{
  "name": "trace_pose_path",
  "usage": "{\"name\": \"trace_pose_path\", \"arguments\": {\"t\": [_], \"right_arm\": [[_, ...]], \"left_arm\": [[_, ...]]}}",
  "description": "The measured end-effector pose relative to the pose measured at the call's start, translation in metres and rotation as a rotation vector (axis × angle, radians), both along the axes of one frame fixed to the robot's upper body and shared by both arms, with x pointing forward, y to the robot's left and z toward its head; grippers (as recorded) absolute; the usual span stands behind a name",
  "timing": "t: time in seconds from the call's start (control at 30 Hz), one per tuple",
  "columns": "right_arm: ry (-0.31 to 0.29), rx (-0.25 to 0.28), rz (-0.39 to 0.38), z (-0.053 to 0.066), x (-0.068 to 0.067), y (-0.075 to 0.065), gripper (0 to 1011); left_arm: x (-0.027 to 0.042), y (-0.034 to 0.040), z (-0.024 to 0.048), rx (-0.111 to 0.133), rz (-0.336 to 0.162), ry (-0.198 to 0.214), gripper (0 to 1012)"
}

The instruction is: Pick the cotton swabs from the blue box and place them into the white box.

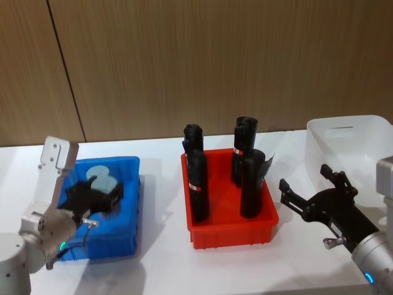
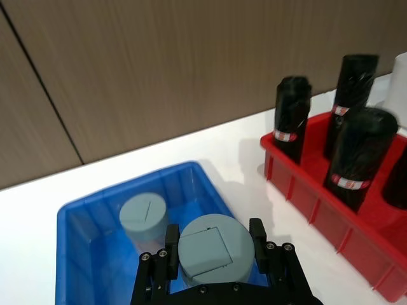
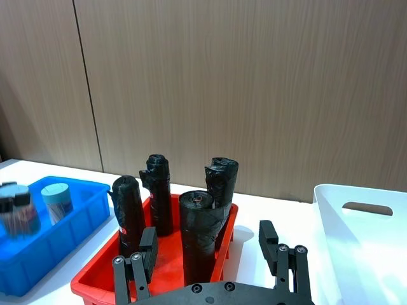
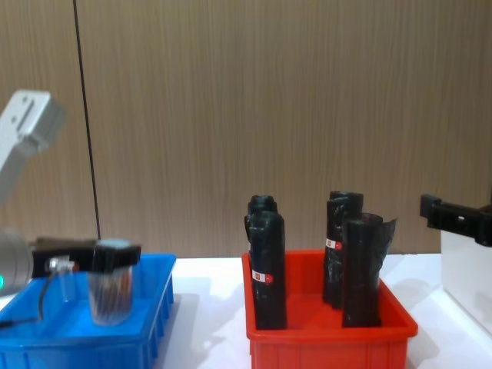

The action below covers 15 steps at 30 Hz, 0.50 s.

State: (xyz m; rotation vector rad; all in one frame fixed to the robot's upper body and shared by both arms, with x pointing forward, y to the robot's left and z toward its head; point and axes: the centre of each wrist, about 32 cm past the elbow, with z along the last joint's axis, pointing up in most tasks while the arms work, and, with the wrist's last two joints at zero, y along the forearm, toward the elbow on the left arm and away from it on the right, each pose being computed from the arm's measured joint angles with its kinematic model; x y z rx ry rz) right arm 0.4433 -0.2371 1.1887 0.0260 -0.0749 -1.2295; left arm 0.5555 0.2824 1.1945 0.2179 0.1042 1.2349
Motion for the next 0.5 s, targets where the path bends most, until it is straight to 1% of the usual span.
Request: {"name": "trace_pose_path", "arguments": {"t": [0.1,0.13,0.17,0.2,0.23,0.27,0.33,0.37,0.43,0.47,0.5], "right_arm": [[0.0,0.0,0.0,0.0,0.0,0.0,1001],[0.0,0.0,0.0,0.0,0.0,0.0,1002],[0.0,0.0,0.0,0.0,0.0,0.0,1001],[0.0,0.0,0.0,0.0,0.0,0.0,1002],[0.0,0.0,0.0,0.0,0.0,0.0,1001],[0.0,0.0,0.0,0.0,0.0,0.0,1001],[0.0,0.0,0.0,0.0,0.0,0.0,1001],[0.0,0.0,0.0,0.0,0.0,0.0,1001],[0.0,0.0,0.0,0.0,0.0,0.0,1001],[0.0,0.0,0.0,0.0,0.0,0.0,1001],[0.0,0.0,0.0,0.0,0.0,0.0,1001]], "left_arm": [[-0.0018,-0.0014,0.0097,0.005,-0.022,-0.025,669],[-0.0031,-0.0024,0.0164,0.008,-0.037,-0.041,669],[-0.0035,-0.0027,0.0184,0.009,-0.044,-0.045,669],[-0.0042,-0.0035,0.0223,0.01,-0.053,-0.055,669],[-0.0053,-0.0045,0.0278,0.011,-0.069,-0.067,669],[-0.006,-0.0053,0.0314,0.011,-0.081,-0.075,669],[-0.0069,-0.0065,0.0363,0.011,-0.098,-0.085,669],[-0.0078,-0.0079,0.0409,0.009,-0.118,-0.094,669],[-0.0085,-0.0091,0.0456,0.006,-0.136,-0.103,669],[-0.0091,-0.0109,0.0505,0.001,-0.158,-0.111,669],[-0.0093,-0.0117,0.0528,-0.001,-0.166,-0.116,669]]}}
